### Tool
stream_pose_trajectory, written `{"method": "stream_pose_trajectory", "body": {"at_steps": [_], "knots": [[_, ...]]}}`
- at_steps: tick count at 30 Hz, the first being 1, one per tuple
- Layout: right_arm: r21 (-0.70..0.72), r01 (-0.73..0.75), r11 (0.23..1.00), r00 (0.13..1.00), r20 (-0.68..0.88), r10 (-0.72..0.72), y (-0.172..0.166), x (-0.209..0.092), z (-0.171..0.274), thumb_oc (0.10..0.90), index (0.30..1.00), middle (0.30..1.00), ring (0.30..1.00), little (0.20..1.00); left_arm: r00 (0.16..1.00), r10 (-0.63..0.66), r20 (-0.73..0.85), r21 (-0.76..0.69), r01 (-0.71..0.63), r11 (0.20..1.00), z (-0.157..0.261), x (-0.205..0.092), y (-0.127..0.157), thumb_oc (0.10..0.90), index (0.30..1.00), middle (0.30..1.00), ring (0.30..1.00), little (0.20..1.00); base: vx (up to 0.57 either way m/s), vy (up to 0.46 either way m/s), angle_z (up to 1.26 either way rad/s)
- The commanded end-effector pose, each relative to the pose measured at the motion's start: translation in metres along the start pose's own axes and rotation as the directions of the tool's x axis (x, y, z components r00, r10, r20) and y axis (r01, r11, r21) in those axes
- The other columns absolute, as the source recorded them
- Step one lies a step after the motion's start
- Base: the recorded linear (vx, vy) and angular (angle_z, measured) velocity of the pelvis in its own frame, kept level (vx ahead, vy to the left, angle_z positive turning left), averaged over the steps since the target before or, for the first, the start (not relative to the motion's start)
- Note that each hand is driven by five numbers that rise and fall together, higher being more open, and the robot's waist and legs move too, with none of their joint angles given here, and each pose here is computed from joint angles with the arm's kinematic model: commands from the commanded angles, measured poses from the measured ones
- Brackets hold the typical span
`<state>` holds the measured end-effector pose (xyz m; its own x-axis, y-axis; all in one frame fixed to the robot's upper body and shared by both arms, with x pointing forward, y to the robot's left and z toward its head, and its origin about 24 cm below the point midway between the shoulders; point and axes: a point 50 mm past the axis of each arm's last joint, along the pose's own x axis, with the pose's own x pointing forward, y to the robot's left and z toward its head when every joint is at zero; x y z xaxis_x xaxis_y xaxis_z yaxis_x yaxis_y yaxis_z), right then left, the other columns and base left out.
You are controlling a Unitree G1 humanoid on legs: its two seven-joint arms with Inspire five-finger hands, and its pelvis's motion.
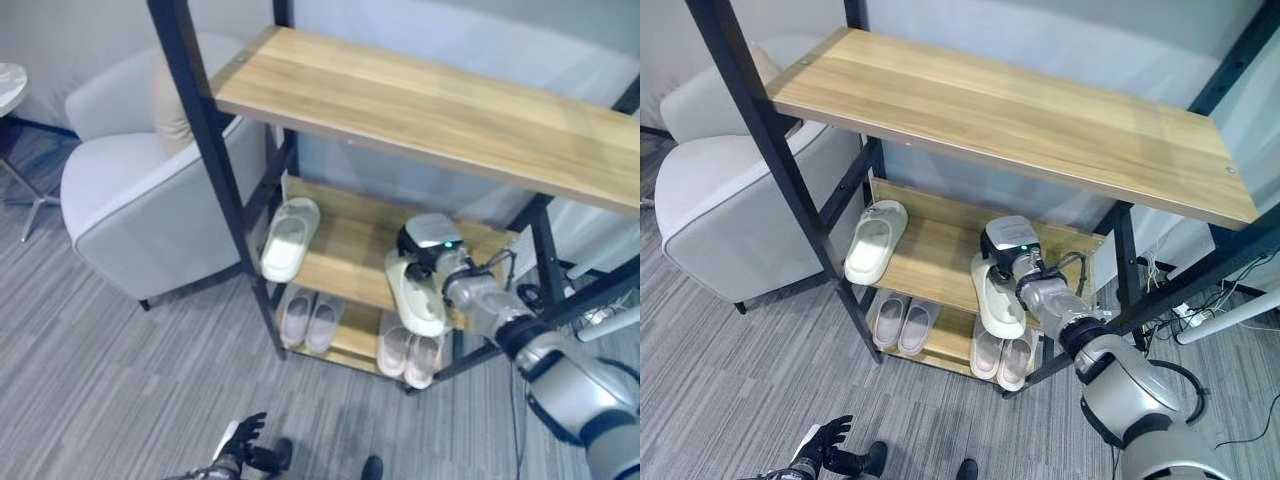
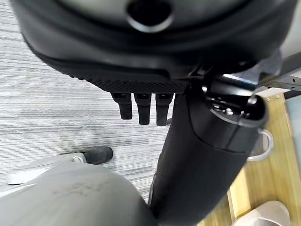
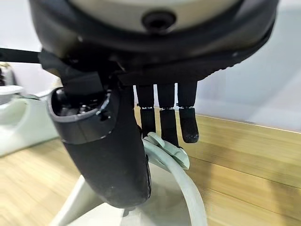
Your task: Arrange the slippers neatly on the shoe rack.
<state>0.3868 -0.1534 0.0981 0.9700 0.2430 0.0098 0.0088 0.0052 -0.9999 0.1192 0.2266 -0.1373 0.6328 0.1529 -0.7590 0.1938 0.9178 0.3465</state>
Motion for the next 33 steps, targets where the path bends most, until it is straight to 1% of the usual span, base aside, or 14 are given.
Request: {"method": "stream_pose_trajectory", "body": {"at_steps": [1,9,13,18,22,23,24,25,32,33], "knots": [[0.047,0.245,0.968,0.969,-0.037,-0.244,-0.07,0.023,-0.003,0.4,0.3,0.3,0.3,0.3,0.994,-0.007,0.108,-0.003,0.007,1.0,0.023,0.005,-0.007,0.8,0.9,0.9,0.9,0.9,-0.01,-0.019,0.07],[0.066,0.266,0.962,0.961,-0.091,-0.259,-0.075,0.028,-0.005,0.4,0.3,0.3,0.3,0.3,0.994,0.023,0.11,0.003,-0.023,1.0,0.021,0.004,0.004,0.8,0.9,0.9,0.9,0.9,0.01,-0.002,0.17],[0.065,0.286,0.956,0.954,-0.111,-0.278,-0.087,0.033,-0.005,0.4,0.3,0.3,0.3,0.3,0.993,0.041,0.111,0.009,-0.042,0.999,0.021,0.004,0.011,0.8,0.9,0.9,0.9,0.9,0.02,0.0,0.15],[0.067,0.316,0.946,0.943,-0.133,-0.306,-0.1,0.035,-0.009,0.4,0.3,0.3,0.3,0.3,0.991,0.041,0.129,0.012,-0.043,0.999,0.026,0.006,0.013,0.8,0.9,0.9,0.9,0.9,0.02,0.005,0.12],[0.069,0.322,0.944,0.938,-0.156,-0.309,-0.101,0.034,-0.014,0.4,0.3,0.3,0.3,0.3,0.99,0.036,0.139,0.018,-0.039,0.999,0.03,0.007,0.012,0.8,0.9,0.9,0.9,0.9,0.02,0.009,0.12],[0.084,0.322,0.943,0.937,-0.171,-0.304,-0.099,0.034,-0.016,0.533,0.5,0.5,0.5,0.5,0.989,0.032,0.141,0.019,-0.035,0.999,0.031,0.007,0.01,0.8,0.9,0.9,0.9,0.9,0.03,0.014,0.14],[0.084,0.322,0.943,0.937,-0.171,-0.304,-0.099,0.034,-0.016,0.533,0.5,0.5,0.5,0.5,0.989,0.032,0.142,0.019,-0.035,0.999,0.031,0.007,0.01,0.8,0.9,0.9,0.9,0.9,0.03,0.015,0.11],[0.09,0.322,0.942,0.936,-0.176,-0.303,-0.098,0.033,-0.017,0.8,0.9,0.9,0.9,0.9,0.99,0.032,0.138,0.017,-0.035,0.999,0.031,0.008,0.009,0.8,0.9,0.9,0.9,0.9,0.01,0.007,0.06],[0.102,0.321,0.941,0.943,-0.12,-0.309,-0.097,0.035,-0.004,0.8,0.9,0.9,0.9,0.9,0.991,0.029,0.134,0.003,-0.03,1.0,0.03,0.007,0.007,0.8,0.9,0.9,0.9,0.9,0.01,0.004,-0.01],[0.104,0.329,0.939,0.943,-0.088,-0.32,-0.099,0.035,0.002,0.8,0.9,0.9,0.9,0.9,0.99,0.031,0.136,-0.005,-0.031,1.0,0.03,0.007,0.007,0.8,0.9,0.9,0.9,0.9,0.01,0.015,-0.07]]}}
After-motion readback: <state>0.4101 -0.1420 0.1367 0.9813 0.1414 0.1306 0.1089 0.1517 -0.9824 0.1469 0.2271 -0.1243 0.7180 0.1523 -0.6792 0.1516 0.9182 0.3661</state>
